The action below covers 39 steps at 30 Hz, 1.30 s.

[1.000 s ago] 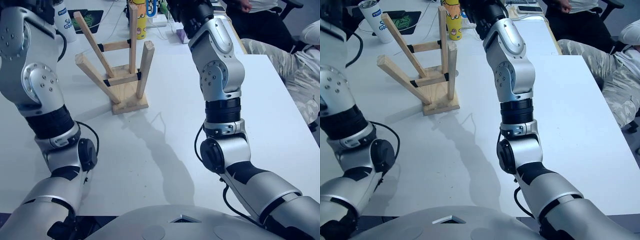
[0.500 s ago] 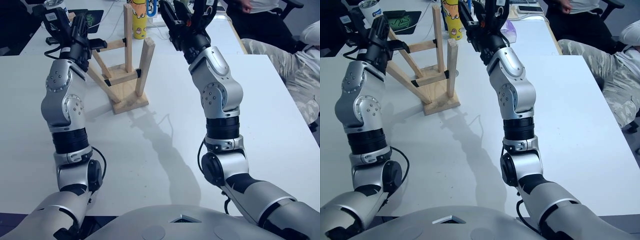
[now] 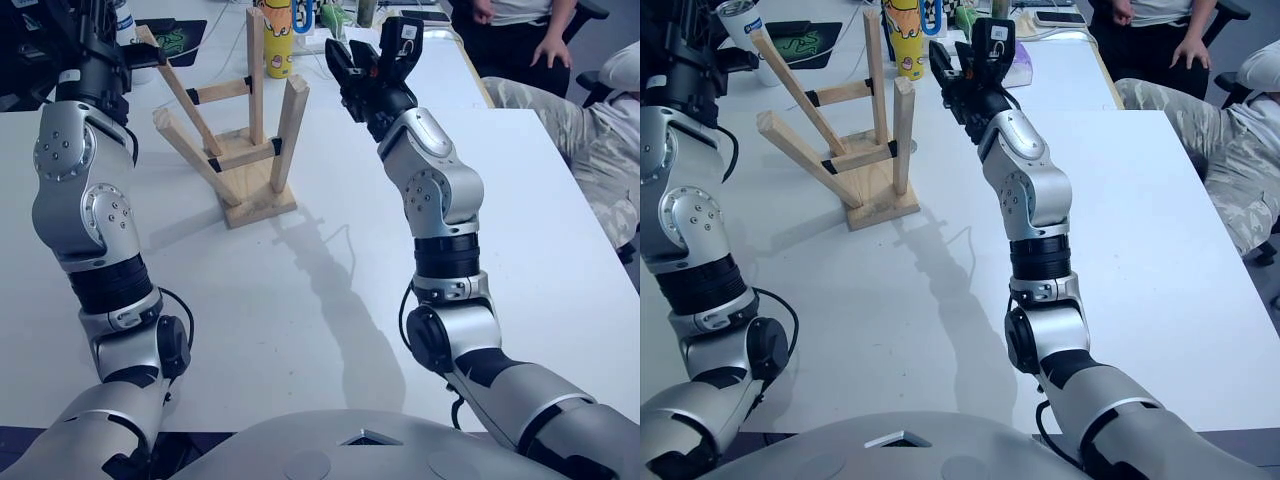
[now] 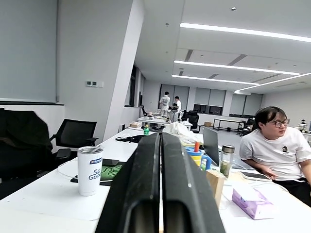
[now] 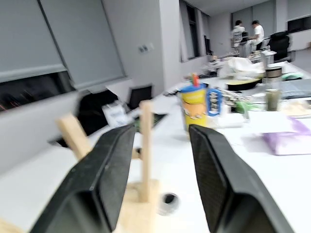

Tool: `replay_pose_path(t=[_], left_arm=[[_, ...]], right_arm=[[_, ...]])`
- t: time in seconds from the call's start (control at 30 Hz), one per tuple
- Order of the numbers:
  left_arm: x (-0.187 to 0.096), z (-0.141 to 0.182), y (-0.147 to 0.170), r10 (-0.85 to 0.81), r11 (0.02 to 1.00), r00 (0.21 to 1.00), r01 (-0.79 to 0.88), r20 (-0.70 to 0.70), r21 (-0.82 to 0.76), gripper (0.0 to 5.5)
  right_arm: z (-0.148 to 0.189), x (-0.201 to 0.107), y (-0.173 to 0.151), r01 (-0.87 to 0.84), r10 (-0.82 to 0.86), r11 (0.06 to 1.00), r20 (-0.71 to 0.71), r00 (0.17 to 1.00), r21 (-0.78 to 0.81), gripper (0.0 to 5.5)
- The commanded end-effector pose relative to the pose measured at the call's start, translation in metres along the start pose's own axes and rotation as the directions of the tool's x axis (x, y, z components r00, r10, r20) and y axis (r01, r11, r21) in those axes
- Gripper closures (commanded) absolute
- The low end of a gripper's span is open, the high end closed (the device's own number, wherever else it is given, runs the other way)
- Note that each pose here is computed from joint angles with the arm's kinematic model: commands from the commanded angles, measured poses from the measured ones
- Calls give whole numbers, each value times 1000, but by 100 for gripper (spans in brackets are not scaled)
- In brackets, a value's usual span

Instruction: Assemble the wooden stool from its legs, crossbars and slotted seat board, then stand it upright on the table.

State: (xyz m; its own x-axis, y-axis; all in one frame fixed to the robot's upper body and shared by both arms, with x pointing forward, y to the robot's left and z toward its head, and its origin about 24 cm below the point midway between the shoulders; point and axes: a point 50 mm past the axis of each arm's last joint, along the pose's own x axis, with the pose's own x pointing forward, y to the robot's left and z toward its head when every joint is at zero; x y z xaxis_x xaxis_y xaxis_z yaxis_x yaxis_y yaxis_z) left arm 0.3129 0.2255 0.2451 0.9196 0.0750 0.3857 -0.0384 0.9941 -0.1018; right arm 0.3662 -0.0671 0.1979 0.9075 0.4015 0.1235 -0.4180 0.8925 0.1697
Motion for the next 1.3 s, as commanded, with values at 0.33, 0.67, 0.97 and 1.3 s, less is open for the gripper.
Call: replay_pose_path(t=[0.33,0.67,0.97,1.3], left_arm=[[-11,-18,36,190,978,976,-178,-107,114,549],[-11,-21,36,197,978,973,-187,-123,95,549],[-13,-14,56,268,958,958,-253,-107,136,549],[-16,-7,67,290,948,954,-275,-80,159,549]], right_arm=[[-19,48,-1,-235,180,898,-177,968,-373,344],[-33,31,27,-749,685,597,-302,663,-289,344],[-54,-23,124,-969,953,216,-188,236,-121,344],[78,20,69,-562,549,825,333,767,-67,344]])
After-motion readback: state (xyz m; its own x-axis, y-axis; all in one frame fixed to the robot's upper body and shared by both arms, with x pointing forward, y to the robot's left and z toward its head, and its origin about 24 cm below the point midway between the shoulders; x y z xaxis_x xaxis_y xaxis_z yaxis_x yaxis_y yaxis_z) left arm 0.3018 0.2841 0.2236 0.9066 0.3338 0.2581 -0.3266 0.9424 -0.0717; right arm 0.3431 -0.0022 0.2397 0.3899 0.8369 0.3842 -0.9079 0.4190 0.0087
